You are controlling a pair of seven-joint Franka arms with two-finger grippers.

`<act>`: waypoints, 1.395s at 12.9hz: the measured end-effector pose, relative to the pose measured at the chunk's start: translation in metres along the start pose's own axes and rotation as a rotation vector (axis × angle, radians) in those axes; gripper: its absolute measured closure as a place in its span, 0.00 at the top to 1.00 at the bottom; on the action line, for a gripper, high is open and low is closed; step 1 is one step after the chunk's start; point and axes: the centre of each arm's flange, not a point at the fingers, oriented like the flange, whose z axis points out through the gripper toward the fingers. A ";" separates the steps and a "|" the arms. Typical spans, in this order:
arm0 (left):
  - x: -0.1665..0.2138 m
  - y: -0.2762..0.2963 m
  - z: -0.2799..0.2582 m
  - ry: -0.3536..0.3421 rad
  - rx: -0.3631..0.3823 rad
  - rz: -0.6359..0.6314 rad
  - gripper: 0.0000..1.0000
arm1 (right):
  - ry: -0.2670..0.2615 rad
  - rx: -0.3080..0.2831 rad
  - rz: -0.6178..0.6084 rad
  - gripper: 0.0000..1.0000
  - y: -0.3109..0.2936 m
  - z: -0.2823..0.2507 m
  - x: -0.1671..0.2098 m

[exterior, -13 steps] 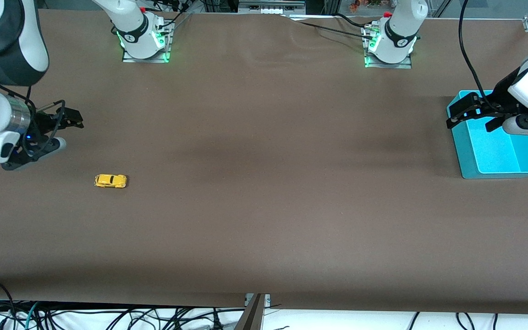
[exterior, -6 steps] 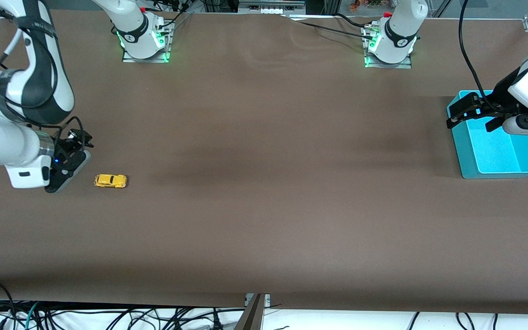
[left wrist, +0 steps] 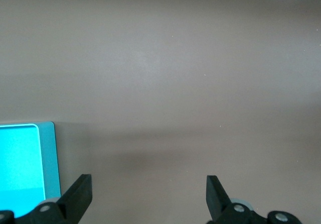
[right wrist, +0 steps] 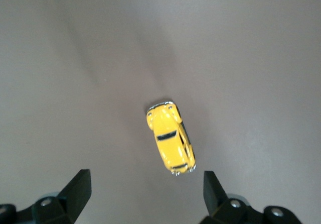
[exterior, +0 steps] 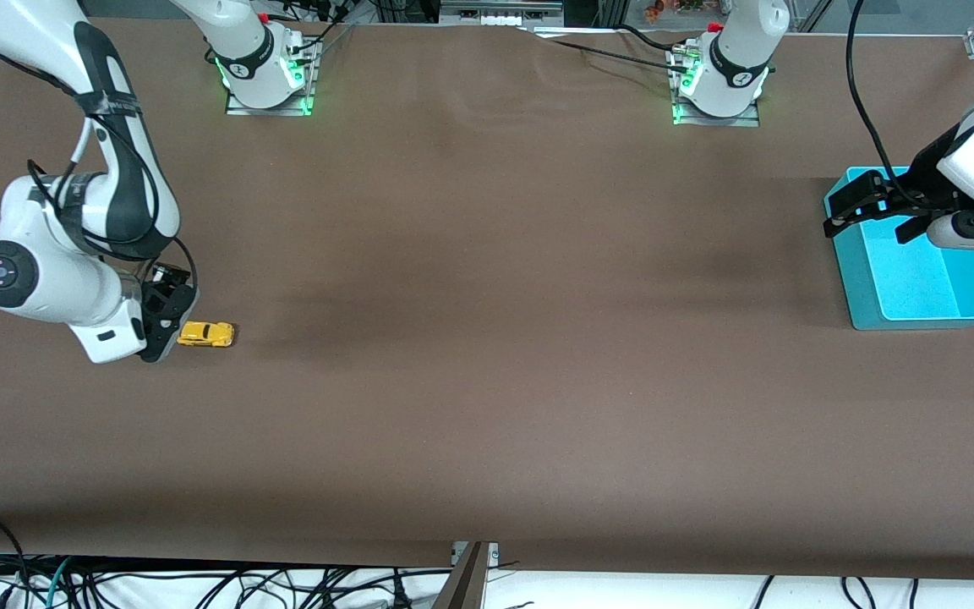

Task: Wind and store yellow beetle car
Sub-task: 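Lower the right gripper and grasp the yellow car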

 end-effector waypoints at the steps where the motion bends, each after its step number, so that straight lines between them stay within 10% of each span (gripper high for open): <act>1: 0.000 0.000 0.000 0.000 0.000 0.000 1.00 | 0.005 -0.008 -0.022 0.99 -0.003 0.013 -0.001; 18: -0.005 -0.003 0.004 -0.048 0.003 -0.004 1.00 | 0.051 -0.156 -0.274 0.98 -0.009 0.106 -0.033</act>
